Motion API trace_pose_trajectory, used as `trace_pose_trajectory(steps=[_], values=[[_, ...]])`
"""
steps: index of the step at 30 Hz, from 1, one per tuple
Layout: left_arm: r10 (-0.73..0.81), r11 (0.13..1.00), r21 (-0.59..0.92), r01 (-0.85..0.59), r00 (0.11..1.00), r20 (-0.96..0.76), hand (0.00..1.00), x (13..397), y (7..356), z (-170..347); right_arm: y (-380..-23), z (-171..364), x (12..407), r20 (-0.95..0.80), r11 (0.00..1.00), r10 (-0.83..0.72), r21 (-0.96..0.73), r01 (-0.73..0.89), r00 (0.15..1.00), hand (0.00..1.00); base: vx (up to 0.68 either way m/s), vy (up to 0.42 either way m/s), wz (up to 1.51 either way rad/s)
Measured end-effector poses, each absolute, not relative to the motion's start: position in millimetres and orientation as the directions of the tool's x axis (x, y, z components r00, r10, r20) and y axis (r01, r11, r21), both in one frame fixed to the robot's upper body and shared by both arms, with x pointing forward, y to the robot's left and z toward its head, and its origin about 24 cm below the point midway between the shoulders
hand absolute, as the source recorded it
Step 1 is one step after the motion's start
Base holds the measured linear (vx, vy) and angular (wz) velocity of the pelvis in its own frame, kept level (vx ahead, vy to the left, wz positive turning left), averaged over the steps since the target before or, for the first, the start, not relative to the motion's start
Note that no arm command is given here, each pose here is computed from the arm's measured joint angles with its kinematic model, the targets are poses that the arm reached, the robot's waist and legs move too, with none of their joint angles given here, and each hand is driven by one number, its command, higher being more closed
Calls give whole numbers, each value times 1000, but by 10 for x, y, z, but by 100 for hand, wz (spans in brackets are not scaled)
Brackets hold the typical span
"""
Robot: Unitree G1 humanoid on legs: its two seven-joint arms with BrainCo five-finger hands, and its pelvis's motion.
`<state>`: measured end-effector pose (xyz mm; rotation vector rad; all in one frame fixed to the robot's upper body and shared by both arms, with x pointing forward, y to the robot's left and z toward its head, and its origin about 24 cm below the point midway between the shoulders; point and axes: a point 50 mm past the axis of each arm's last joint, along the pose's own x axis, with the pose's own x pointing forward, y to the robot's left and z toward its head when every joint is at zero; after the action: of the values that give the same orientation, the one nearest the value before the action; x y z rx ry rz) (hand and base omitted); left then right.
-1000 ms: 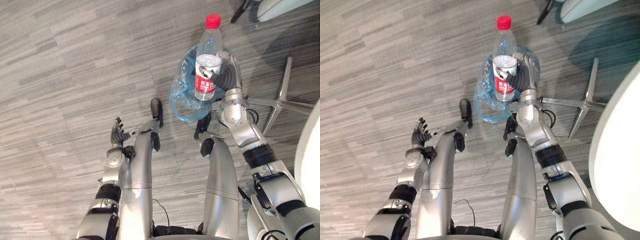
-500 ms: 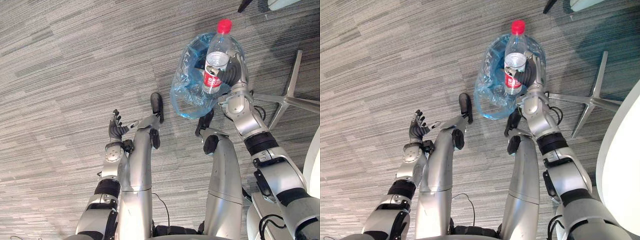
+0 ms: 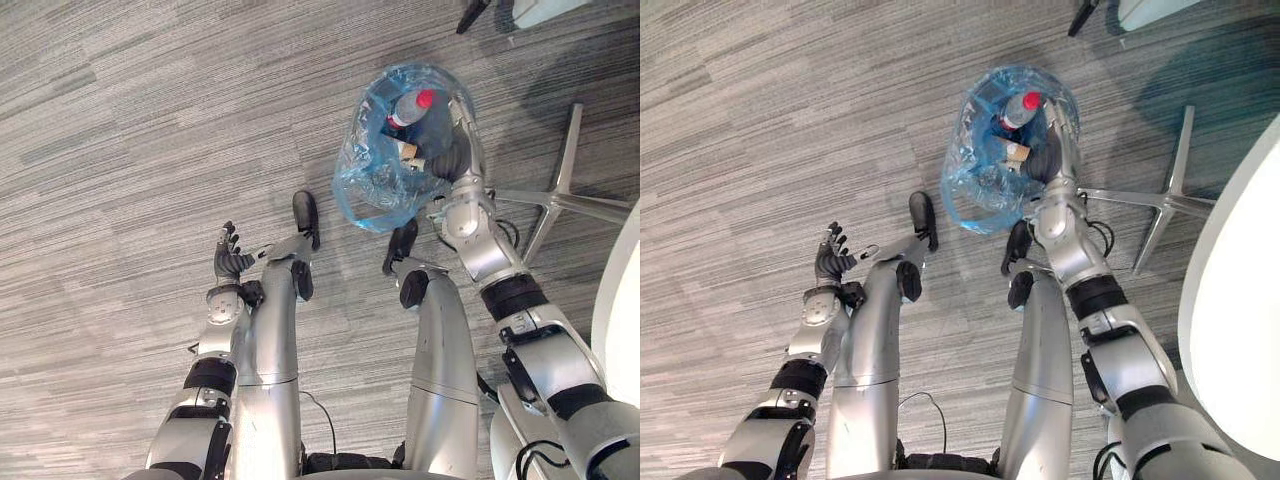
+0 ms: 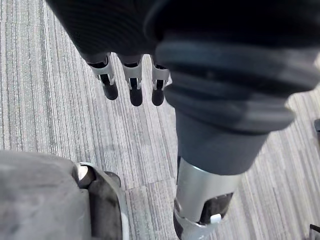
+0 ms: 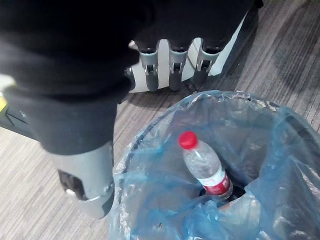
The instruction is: Gather rubbish on tea table into small bin, then transfer packed bag to large trash can.
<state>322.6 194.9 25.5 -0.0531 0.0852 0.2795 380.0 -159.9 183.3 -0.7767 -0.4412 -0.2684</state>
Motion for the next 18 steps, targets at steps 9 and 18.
trace_pose_trajectory(steps=[9,18], values=[[273,962,32,-271,956,-109,0,3203,1998,197,-1379,1412,3672,365,497,175,-835,238,915,0,-34,-34,-7],[259,966,51,-255,958,-123,0,3201,1986,162,-1392,1113,3694,187,261,267,-958,116,945,0,-12,-16,1]])
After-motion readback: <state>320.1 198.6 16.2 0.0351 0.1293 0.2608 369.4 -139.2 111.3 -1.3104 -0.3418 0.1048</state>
